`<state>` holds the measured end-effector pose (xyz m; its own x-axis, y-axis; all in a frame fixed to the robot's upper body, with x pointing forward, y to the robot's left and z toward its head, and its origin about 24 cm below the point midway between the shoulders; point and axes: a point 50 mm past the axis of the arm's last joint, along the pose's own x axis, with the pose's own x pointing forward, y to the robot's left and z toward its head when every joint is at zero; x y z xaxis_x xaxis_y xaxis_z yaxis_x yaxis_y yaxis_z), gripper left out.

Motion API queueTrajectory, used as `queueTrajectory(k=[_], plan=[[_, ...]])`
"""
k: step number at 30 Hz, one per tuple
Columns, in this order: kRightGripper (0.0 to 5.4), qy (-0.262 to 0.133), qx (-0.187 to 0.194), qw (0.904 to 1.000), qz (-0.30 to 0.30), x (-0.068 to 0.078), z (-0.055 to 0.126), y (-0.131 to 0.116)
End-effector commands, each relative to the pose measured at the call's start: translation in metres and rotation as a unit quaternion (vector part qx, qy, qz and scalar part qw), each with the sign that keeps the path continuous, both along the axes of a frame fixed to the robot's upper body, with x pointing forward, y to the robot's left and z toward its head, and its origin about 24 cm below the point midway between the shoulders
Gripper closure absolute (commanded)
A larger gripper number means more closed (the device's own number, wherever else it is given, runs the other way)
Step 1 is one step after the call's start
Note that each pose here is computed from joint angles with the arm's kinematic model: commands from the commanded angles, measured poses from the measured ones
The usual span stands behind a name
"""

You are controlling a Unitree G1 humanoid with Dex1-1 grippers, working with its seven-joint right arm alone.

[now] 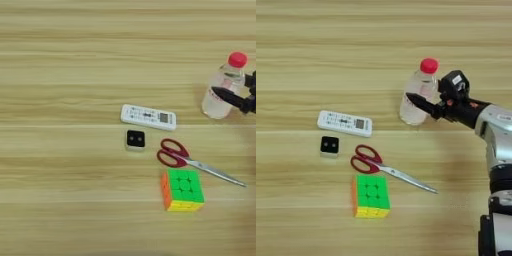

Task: Move the objects on the table

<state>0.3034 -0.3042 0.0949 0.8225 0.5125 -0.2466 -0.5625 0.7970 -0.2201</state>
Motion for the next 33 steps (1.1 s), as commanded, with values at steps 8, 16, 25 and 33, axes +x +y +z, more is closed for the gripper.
queueTrajectory(k=[8, 16, 25, 33], plan=[[2.23, -0.069, -0.026, 0.9972, 0.014, 0.016, 0.028, 0.003], [1.10, -0.071, -0.026, 0.9970, 0.017, 0.017, 0.029, 0.003], [0.10, -0.099, -0.021, 0.9948, 0.012, 0.020, 0.041, 0.002], [0.05, -0.140, -0.016, 0.9900, 0.004, 0.023, 0.057, 0.003]])
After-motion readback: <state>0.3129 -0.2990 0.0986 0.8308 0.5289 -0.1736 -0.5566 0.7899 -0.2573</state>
